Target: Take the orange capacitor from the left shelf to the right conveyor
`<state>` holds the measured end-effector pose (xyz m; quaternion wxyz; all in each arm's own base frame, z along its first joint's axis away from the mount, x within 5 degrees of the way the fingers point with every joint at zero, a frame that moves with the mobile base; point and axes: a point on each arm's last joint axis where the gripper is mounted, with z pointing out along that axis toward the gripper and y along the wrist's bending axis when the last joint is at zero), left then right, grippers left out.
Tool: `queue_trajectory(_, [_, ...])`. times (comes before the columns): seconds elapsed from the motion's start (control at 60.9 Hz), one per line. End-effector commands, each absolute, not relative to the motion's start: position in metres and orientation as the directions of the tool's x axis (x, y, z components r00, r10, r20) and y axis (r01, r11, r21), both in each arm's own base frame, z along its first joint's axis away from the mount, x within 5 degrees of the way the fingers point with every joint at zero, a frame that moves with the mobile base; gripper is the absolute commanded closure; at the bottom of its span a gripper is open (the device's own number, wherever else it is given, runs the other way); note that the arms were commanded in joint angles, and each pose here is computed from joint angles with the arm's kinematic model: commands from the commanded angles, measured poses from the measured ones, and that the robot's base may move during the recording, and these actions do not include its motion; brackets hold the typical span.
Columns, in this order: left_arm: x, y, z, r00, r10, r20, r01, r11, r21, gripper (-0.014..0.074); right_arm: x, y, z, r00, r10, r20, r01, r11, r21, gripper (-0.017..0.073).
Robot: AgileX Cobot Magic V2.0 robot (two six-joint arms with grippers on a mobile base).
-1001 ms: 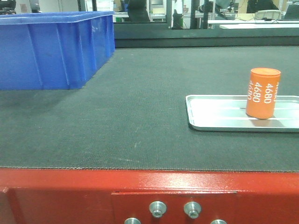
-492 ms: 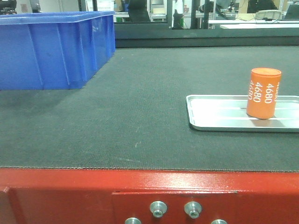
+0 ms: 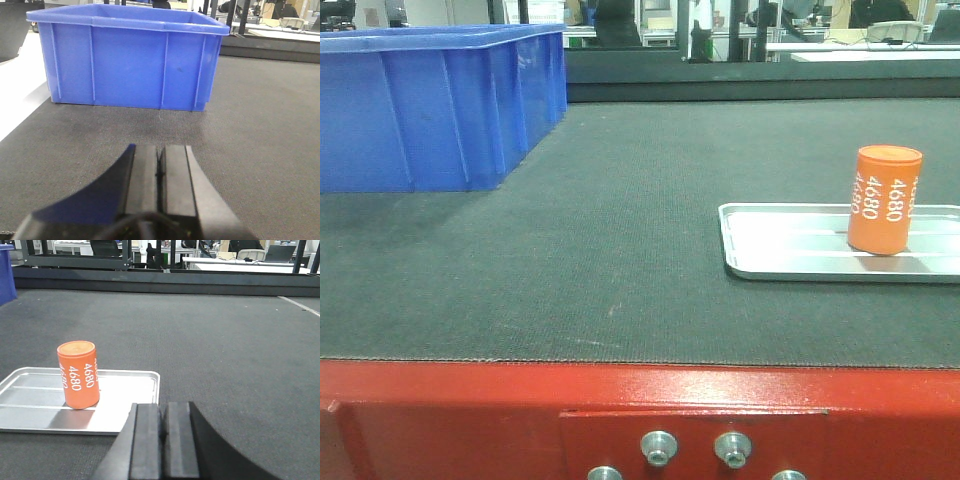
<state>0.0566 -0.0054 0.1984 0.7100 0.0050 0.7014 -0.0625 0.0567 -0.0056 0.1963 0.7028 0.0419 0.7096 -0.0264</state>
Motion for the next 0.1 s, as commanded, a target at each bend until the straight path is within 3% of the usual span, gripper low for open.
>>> queue_trajectory(0.0, [0.0542, -0.0055, 0.2092, 0.12, -0.093, -0.988, 0.11, 0.991, -0.08, 0.0699, 0.0555, -0.0053, 0.2042, 0.089, 0.002, -0.996, 0.094, 0.995, 0.011, 0.051])
queue_trajectory(0.082, [0.0542, -0.0055, 0.2092, 0.12, -0.093, -0.988, 0.11, 0.991, -0.08, 0.0699, 0.0555, -0.0053, 0.2042, 0.089, 0.002, -0.996, 0.094, 0.995, 0.011, 0.051])
